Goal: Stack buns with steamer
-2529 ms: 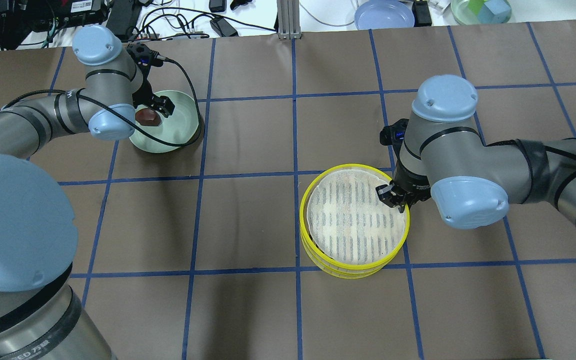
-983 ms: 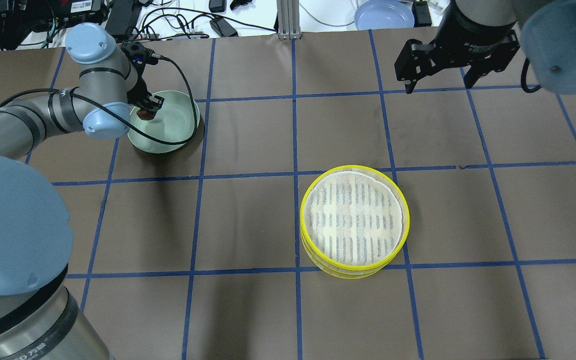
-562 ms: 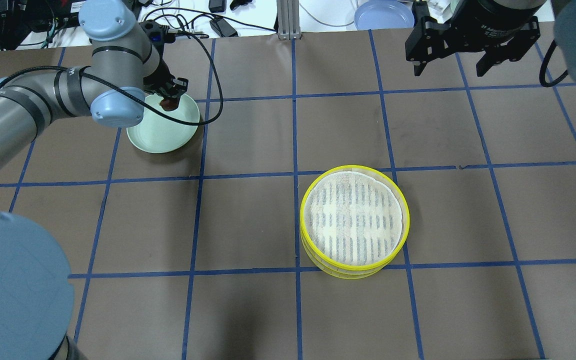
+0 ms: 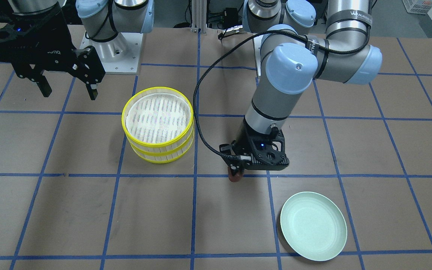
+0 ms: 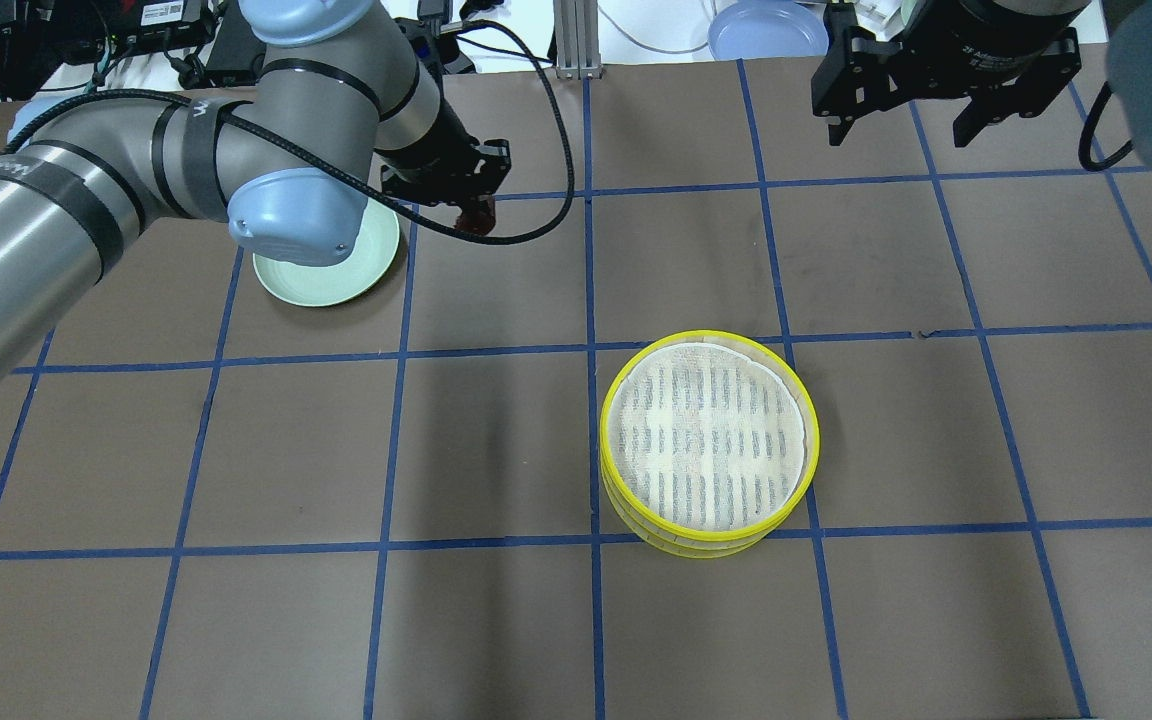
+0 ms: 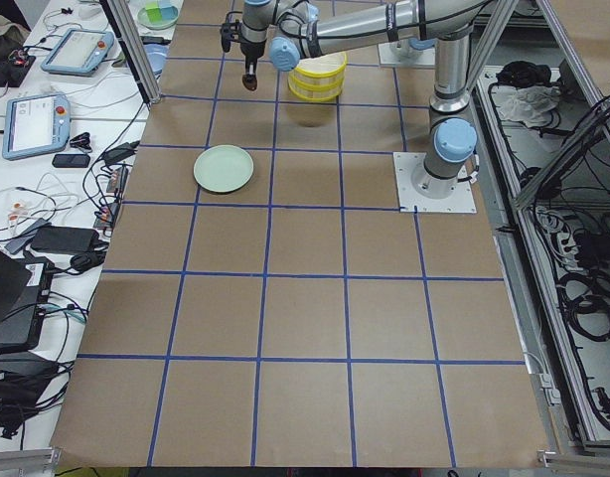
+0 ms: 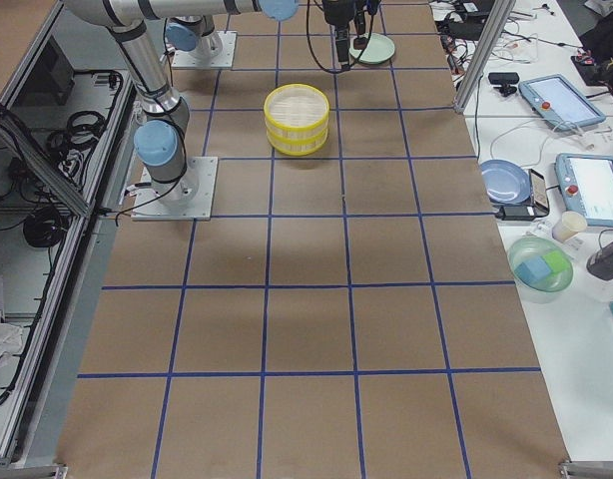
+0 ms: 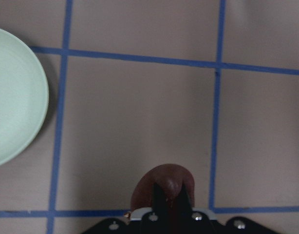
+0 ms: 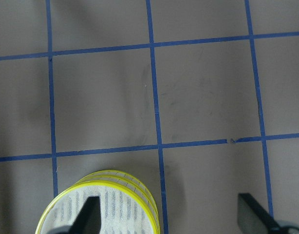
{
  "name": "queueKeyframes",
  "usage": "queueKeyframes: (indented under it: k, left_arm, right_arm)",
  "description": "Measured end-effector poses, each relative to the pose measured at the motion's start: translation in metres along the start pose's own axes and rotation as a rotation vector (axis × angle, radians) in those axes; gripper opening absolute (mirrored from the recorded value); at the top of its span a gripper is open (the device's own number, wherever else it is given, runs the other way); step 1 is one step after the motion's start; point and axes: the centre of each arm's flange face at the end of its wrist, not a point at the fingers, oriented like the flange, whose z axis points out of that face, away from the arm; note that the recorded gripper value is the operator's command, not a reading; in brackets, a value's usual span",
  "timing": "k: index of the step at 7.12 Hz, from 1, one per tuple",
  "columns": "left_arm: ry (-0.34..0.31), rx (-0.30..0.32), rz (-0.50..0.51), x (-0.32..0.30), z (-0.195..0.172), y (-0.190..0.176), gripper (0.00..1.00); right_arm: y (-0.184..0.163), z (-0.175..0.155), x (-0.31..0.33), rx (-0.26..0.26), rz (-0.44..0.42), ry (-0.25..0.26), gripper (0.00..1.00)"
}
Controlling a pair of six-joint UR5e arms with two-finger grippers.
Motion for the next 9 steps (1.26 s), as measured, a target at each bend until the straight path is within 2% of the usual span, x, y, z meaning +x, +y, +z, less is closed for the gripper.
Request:
queueKeyframes:
  k: [2, 3, 4, 6, 7, 9]
  left_arm:
    - [0.105, -0.097, -0.130, 0.069, 0.000, 0.056, 0.00]
    - [0.135, -0.154, -0.182, 0.094, 0.006, 0.084, 0.00]
    - [0.135, -0.207, -0.223, 0.109, 0.018, 0.109, 0.00]
    - [0.096, -0.282, -0.278, 0.117, 0.045, 0.144, 0.99]
    - [0.082, -0.301, -0.289, 0.118, 0.053, 0.154, 1.00]
    - [0.093, -0.323, -0.309, 0.121, 0.053, 0.160, 1.00]
  right_arm:
    - [0.000, 0.000, 0.000, -0.002, 0.000, 0.000, 1.00]
    - [0.000, 0.001, 0.000, -0.003, 0.000, 0.000, 1.00]
    - [0.000, 0.000, 0.000, -0.003, 0.000, 0.000, 1.00]
    - [0.000, 0.000, 0.000, -0.002, 0.000, 0.002, 1.00]
    - [0.000, 0.000, 0.000, -0.002, 0.000, 0.003, 1.00]
    - [0.000, 0.001, 0.000, -0.003, 0.000, 0.003, 1.00]
